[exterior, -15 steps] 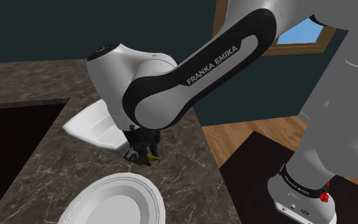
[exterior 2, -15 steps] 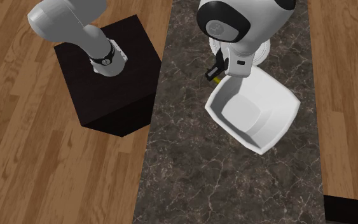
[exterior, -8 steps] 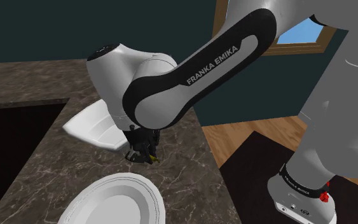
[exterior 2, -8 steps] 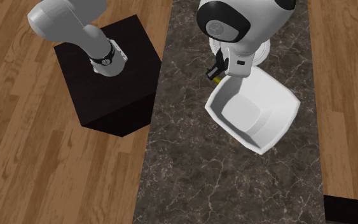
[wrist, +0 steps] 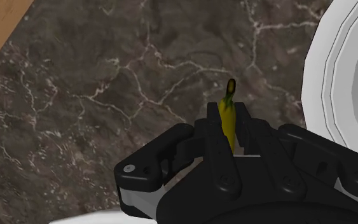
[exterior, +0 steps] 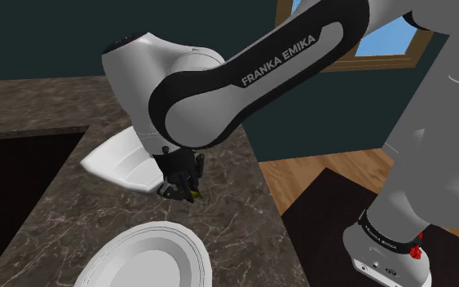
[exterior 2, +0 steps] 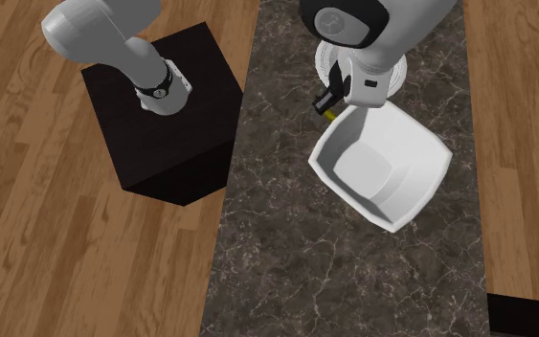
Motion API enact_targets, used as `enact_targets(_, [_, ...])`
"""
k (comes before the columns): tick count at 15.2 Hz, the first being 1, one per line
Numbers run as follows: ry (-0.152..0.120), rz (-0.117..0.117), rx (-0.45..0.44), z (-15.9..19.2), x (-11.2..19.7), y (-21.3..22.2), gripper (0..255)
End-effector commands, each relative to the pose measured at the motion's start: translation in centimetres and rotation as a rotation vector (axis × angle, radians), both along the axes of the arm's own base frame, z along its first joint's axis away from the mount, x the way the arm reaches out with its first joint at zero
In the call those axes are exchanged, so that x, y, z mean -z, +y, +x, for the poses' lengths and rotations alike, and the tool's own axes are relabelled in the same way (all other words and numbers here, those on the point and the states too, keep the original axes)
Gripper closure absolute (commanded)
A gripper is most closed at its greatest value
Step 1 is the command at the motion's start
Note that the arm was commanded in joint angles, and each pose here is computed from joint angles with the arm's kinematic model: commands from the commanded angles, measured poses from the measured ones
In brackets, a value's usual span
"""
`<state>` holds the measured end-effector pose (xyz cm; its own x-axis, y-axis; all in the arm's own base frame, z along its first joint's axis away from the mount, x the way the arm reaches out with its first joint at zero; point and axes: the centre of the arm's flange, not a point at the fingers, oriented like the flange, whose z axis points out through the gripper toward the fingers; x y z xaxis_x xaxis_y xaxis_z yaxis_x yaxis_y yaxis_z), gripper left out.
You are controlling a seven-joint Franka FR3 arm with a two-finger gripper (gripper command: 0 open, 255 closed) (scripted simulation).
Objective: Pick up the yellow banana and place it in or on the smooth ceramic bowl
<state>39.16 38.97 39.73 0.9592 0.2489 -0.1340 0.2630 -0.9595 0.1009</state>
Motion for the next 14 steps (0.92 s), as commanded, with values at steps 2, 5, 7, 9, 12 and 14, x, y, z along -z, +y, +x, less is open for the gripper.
enact_targets(2, [0.001, 0.000, 0.000, 0.0, -1.5, -0.2, 255])
enact_targets(5, [0.001, 0.000, 0.000, 0.0, -3.1, -0.2, 255])
enact_targets(7, [0.001, 0.000, 0.000, 0.0, -4.1, -0.2, 255])
enact_targets(9, [0.001, 0.000, 0.000, 0.0, -5.2, -0.2, 255])
enact_targets(12, [0.001, 0.000, 0.000, 0.0, -6.8, -0.2, 255])
enact_targets(14, [0.001, 0.000, 0.000, 0.0, -7.8, -0.2, 255])
